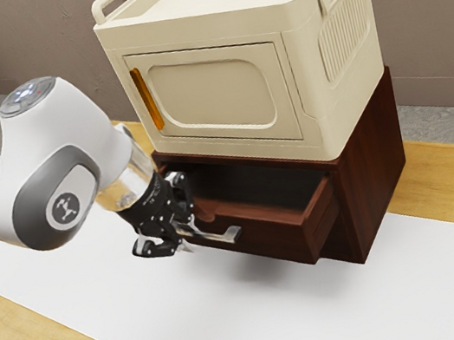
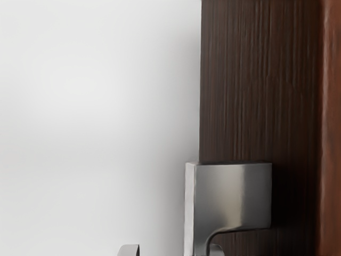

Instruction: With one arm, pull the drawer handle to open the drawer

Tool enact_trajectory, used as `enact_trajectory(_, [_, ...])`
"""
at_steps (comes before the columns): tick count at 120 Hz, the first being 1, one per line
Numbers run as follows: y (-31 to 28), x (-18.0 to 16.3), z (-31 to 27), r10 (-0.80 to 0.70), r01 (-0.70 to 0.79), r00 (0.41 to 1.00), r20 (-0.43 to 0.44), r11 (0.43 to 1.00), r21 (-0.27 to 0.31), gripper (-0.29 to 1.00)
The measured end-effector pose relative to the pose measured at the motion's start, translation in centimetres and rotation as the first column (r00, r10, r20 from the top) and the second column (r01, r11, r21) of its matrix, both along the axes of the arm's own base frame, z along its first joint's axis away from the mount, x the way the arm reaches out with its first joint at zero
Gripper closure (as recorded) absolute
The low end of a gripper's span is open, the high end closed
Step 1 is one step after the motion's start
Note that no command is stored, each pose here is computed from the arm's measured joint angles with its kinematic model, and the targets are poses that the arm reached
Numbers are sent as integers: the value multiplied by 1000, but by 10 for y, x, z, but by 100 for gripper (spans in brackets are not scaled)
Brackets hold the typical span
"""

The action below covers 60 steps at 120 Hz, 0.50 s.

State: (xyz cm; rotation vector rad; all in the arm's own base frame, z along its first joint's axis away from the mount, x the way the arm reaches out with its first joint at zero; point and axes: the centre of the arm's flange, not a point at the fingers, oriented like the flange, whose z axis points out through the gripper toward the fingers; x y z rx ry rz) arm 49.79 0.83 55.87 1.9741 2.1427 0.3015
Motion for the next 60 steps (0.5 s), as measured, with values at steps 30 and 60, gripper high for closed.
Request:
enact_trajectory(30, [-5,-8,-1,-5,5,1000,0,1000,1,61])
enact_trajectory(60, [-5,-24,-3,0,0,1000,6,1000,8,61])
